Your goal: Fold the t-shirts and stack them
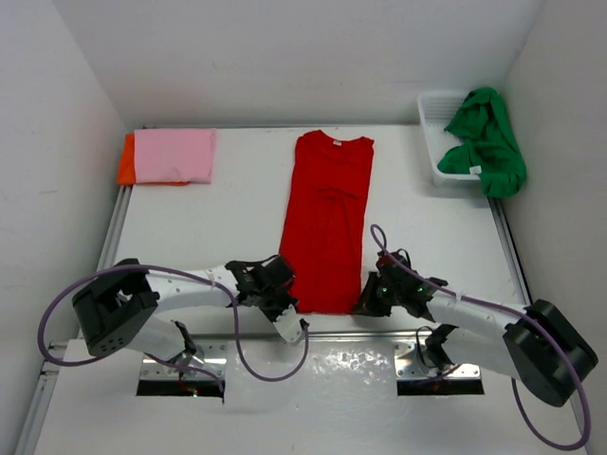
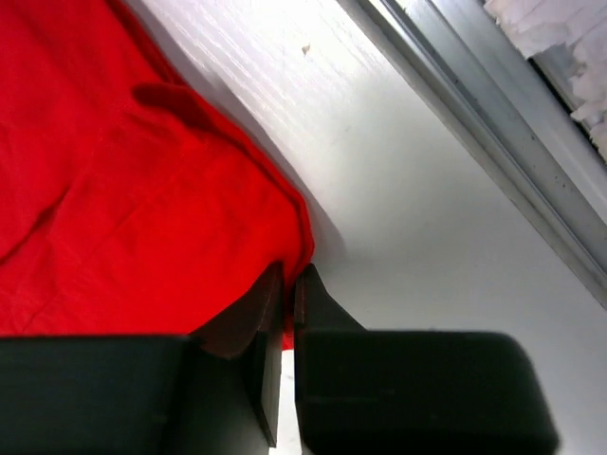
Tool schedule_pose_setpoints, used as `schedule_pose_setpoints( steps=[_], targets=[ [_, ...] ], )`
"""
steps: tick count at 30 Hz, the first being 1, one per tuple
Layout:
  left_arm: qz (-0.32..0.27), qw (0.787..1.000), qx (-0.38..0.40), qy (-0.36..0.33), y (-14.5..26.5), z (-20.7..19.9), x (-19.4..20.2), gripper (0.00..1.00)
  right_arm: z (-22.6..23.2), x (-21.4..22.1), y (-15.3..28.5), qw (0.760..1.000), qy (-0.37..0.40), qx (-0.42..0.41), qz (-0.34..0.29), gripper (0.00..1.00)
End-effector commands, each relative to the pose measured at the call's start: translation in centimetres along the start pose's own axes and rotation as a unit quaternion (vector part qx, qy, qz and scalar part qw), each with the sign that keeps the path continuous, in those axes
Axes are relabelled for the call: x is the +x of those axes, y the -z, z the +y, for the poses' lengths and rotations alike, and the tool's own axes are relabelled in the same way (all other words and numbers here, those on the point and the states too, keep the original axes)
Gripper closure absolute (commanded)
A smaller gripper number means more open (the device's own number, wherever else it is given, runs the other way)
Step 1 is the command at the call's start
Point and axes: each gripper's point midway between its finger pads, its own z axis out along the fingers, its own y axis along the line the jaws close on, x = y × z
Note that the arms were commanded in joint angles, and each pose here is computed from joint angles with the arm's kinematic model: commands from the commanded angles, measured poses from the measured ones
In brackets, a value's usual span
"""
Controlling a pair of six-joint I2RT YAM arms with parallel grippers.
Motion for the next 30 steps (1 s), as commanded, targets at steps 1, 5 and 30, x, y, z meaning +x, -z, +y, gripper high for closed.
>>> schedule_pose_setpoints(
  steps=[1, 5, 30],
  targets=[
    [-0.035, 0.999, -0.004, 0.03, -0.1, 0.6, -1.7, 1.0, -1.4, -1.5, 0.2, 0.999, -0.004, 0.034, -0.032, 1.0],
    [-0.034, 0.993, -0.048, 0.104, 2.3, 4.4, -1.2, 1.0, 0.4, -4.4, 1.5, 0.998, 0.009, 0.026, -0.059, 1.0],
    [-0.034, 0.882, -0.229, 0.41, 11.6, 27.3, 16.9, 1.0, 8.1, -30.2, 2.7, 0.985, 0.02, -0.012, -0.172, 1.0]
  ],
)
